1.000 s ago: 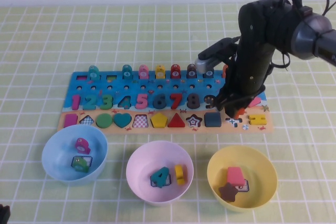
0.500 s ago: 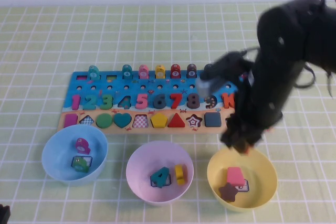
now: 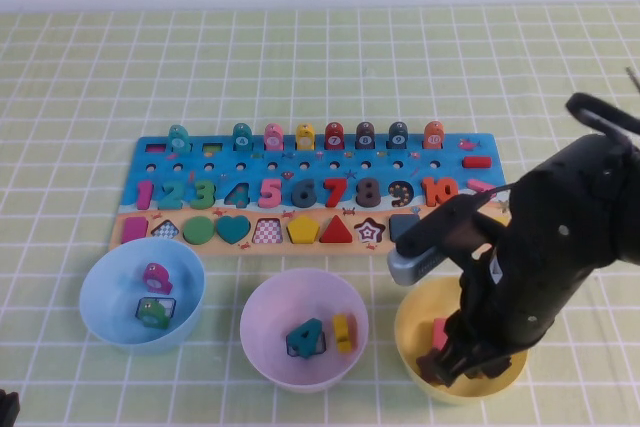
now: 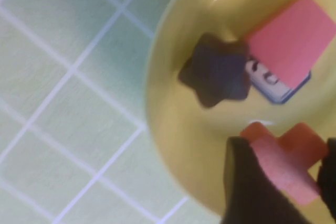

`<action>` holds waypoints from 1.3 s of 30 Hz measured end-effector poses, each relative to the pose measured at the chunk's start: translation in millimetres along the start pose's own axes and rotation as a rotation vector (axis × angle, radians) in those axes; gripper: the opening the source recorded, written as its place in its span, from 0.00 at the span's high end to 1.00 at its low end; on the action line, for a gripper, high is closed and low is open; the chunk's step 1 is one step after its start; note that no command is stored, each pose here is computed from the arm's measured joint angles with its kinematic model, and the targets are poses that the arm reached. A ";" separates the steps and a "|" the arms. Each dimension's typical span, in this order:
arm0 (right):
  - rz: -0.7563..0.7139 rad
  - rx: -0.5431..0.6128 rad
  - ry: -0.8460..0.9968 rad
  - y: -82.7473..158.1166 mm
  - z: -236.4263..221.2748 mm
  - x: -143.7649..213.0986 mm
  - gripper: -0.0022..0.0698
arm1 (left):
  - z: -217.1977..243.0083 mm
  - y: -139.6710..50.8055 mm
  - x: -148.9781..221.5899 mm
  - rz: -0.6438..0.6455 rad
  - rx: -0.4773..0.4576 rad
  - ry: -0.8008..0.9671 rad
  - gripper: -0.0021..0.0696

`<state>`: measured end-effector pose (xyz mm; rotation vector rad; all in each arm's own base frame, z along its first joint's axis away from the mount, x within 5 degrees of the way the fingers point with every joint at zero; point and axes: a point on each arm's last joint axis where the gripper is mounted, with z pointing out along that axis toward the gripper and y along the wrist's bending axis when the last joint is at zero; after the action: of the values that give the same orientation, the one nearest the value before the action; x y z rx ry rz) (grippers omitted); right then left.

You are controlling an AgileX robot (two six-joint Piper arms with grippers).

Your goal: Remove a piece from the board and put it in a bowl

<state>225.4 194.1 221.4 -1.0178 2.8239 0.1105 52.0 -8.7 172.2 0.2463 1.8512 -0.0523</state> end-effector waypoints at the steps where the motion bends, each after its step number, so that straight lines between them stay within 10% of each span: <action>1: -0.006 0.009 0.000 -0.8 3.2 -1.5 0.62 | 0.0 0.0 0.0 0.000 0.000 0.000 0.98; 8: -0.019 0.026 0.003 -2.7 18.4 -7.6 0.61 | 0.0 0.0 0.0 0.000 0.000 0.000 0.98; 17: -0.026 0.037 -0.019 -4.1 13.1 -7.6 0.35 | 0.0 0.0 0.0 0.000 0.000 0.000 0.98; 27: 0.018 0.031 -0.512 -3.9 -84.4 29.3 0.91 | 0.0 0.0 0.0 0.000 0.000 0.000 0.98; 39: 0.019 0.027 -0.673 -3.8 -119.7 106.3 0.99 | 0.0 0.0 0.0 0.000 0.000 0.000 0.98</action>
<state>134.3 110.5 323.2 -0.7594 2.2131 0.3441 52.0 -8.7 172.2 0.2463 1.8512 -0.0523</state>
